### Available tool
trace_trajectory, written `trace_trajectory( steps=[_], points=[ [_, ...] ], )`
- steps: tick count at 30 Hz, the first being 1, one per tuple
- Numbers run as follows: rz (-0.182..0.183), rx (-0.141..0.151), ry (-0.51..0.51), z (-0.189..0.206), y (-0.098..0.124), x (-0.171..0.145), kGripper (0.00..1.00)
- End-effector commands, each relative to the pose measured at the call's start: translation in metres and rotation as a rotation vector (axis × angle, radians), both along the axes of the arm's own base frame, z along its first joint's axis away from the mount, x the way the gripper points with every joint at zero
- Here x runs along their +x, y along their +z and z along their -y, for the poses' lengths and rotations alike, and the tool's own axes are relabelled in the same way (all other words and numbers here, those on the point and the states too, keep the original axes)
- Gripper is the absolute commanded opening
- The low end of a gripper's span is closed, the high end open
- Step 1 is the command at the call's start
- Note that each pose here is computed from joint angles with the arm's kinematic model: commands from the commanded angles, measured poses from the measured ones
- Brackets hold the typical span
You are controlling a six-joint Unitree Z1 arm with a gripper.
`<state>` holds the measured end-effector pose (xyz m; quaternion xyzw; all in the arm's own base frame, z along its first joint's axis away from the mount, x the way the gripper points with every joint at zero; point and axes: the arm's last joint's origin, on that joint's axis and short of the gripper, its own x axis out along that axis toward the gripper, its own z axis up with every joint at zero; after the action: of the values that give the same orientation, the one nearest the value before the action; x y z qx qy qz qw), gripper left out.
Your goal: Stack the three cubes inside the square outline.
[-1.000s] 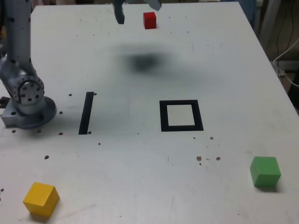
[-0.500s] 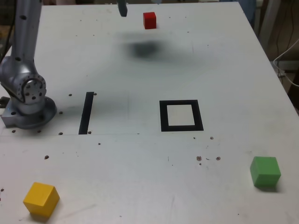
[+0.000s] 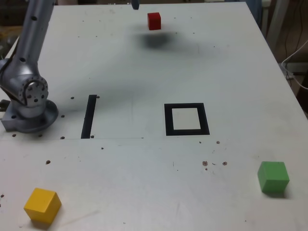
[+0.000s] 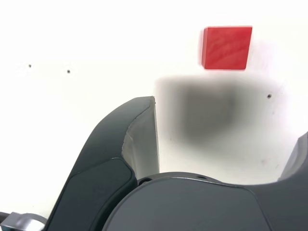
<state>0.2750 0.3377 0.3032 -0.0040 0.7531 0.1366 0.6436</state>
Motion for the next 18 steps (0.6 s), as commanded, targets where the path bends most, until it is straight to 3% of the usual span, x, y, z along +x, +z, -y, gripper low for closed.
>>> trace_trajectory(
  steps=[1, 6, 18],
  points=[
    [-0.012, -0.022, 0.011, -0.008, -0.008, -0.003, 0.99],
    [-0.027, -0.052, 0.032, -0.024, -0.022, -0.009, 0.98],
    [-0.046, -0.063, 0.024, -0.046, -0.044, -0.001, 0.98]
  ],
)
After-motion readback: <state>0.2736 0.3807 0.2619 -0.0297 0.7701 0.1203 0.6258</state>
